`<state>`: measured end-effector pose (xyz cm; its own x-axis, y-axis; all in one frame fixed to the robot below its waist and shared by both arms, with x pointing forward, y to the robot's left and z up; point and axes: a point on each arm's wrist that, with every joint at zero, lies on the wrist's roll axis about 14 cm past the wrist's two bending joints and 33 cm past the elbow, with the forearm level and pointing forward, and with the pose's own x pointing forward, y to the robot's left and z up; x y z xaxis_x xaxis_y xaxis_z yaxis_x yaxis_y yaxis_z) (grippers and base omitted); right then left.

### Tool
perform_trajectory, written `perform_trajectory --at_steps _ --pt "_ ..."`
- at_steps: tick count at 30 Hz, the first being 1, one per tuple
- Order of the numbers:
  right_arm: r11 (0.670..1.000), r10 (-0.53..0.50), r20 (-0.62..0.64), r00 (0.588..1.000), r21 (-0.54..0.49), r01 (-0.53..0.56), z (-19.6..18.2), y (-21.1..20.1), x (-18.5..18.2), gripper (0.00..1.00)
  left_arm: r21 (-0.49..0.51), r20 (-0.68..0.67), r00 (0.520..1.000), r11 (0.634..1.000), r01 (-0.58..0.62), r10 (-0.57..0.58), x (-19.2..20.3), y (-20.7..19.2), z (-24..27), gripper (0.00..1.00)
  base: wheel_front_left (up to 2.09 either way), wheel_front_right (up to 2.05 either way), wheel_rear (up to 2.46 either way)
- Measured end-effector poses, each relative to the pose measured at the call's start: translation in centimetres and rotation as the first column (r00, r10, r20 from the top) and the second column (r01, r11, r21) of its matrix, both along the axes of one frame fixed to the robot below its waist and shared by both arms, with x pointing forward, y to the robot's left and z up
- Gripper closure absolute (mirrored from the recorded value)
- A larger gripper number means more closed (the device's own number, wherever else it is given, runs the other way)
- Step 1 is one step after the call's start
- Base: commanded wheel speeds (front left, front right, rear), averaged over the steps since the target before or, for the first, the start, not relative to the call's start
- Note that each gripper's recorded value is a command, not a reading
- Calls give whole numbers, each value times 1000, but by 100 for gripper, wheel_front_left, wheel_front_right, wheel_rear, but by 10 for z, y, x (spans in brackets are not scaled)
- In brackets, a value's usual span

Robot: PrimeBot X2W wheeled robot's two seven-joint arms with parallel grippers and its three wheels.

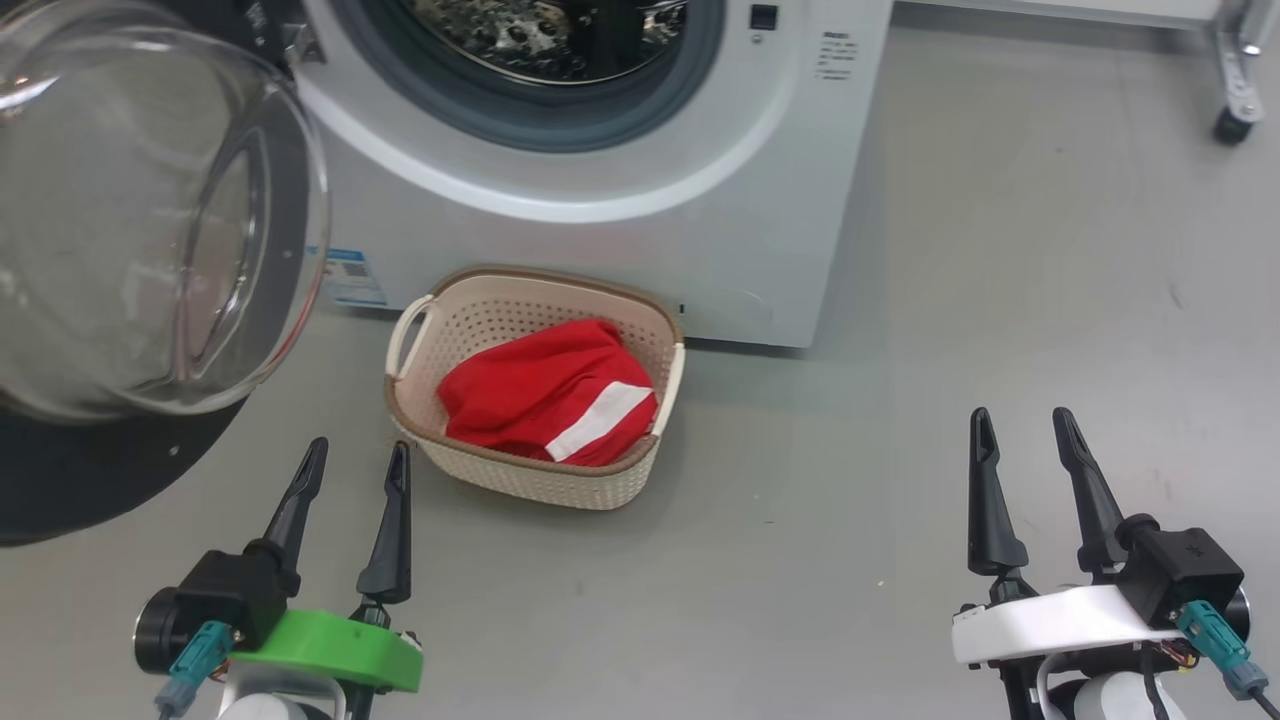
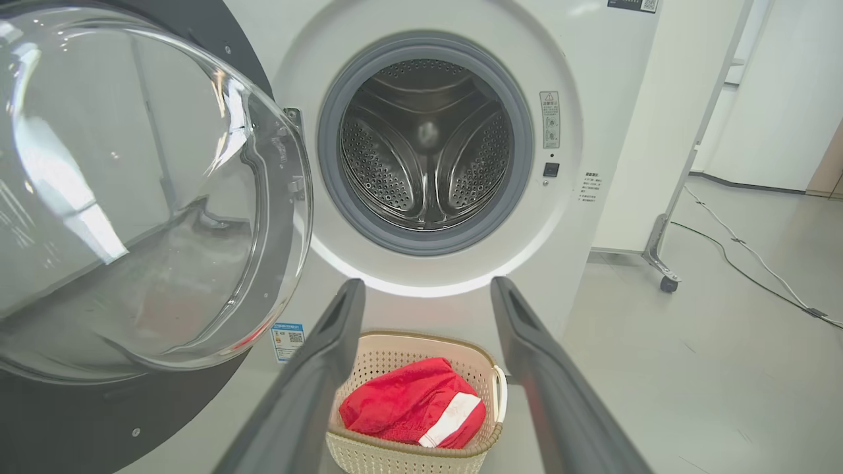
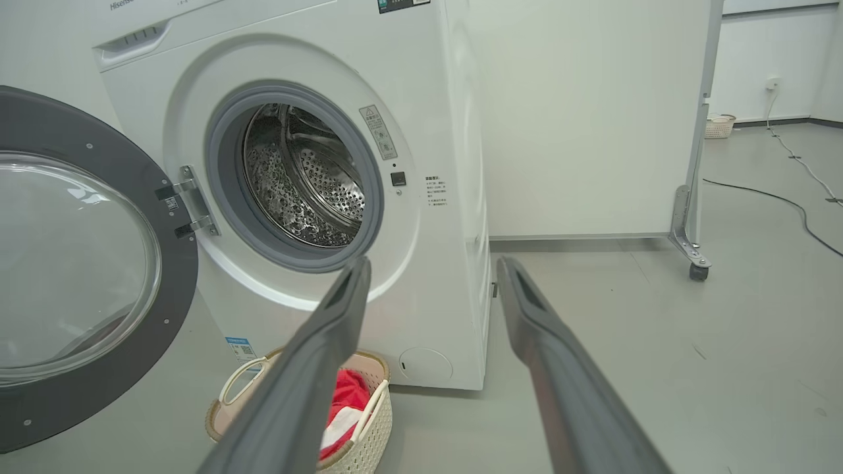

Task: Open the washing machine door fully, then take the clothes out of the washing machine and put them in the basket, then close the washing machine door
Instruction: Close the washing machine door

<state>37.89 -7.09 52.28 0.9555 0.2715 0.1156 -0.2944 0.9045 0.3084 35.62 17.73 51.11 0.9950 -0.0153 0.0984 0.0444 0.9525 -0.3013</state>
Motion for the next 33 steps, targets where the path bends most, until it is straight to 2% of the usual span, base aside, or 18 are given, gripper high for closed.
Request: perform_trajectory --at_steps 15,18,27,33 --pt "980 201 -10 979 6 -201 -5 67 15 0 20 2 980 980 -200 200 -31 61 5 0 0 0 0" --pt "964 267 -16 963 9 -267 -7 88 15 0 20 -2 967 967 -255 255 -43 76 4 0 0 0 0" --pt "931 365 -4 931 25 -365 -6 125 17 0 39 -16 932 932 -361 362 -65 104 3 0 0 0 0" --pt "888 459 -2 889 37 -458 -5 154 12 0 43 -11 889 889 -456 457 -82 130 7 0 0 0 0"
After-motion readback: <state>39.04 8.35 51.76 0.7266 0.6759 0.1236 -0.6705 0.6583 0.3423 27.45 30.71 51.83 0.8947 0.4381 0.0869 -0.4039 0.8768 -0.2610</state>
